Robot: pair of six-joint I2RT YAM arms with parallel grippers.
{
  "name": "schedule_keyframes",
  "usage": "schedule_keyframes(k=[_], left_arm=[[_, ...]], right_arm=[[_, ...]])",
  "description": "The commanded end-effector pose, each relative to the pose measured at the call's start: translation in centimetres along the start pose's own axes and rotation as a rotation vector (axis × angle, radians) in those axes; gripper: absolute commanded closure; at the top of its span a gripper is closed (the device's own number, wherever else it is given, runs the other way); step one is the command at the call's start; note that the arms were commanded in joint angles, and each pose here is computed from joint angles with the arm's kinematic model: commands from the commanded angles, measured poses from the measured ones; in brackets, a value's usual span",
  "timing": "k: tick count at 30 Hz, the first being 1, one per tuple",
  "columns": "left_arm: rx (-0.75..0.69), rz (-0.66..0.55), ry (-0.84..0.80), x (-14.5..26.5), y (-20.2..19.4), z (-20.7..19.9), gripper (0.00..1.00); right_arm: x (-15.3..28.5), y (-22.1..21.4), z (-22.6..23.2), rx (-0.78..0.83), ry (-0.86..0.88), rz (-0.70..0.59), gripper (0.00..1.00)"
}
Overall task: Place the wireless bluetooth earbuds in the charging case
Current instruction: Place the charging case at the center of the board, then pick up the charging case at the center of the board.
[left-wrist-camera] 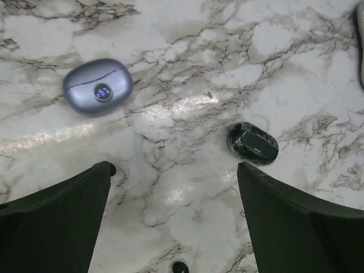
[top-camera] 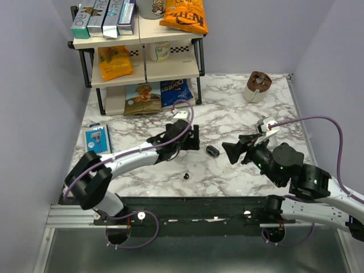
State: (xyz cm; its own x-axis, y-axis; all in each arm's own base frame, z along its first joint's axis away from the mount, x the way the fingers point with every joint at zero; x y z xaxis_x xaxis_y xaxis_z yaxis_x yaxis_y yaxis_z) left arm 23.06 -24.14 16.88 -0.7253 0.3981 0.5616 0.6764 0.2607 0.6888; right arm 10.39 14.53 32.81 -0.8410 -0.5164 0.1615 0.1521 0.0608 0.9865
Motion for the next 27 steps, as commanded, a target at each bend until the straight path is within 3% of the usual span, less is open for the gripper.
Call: schedule_keyframes(k=[1,4,7,14,27], left_arm=[[-0.11,0.033,0.117,-1.6,0.0,-4.3,0.01],[-0.236,0.133,0.131,-2.4,-1.4,-5.1,0.01],[-0.24,0.179,0.026,-3.1,-2.7,-5.9,0.01],[-0.357,0.371,0.013,-5.6,-4.4,-6.7,0.01],[-0.522,0.422,-0.084,-7.1,-4.5,-7.6,0.01]], right_arm=[[-0.1,0.0,-0.4,-0.037,-0.047,-0.027,0.21],[-0.3,-0.1,-0.2,-0.028,-0.046,-0.017,0.21],[-0.3,0.0,-0.2,-0.023,-0.047,-0.009,0.21],[0.1,0.2,-0.6,-0.016,-0.048,-0.019,0.21],[0.1,-0.1,-0.6,0.001,-0.045,-0.012,0.21]])
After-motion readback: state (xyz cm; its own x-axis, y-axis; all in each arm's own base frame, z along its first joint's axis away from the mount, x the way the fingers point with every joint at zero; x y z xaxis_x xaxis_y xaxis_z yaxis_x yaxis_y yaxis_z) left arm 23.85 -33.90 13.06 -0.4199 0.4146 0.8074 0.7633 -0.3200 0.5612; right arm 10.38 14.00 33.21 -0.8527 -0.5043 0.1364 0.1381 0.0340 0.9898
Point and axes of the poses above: each gripper's point midway between its finger pads, its own x axis back along the fingers, its own z axis along the line the jaws close on, y = z × x, the point moved 9 cm from there along x, back along the fingers, and after that the axes turned 9 degrees about x, right-handed, at the moved point
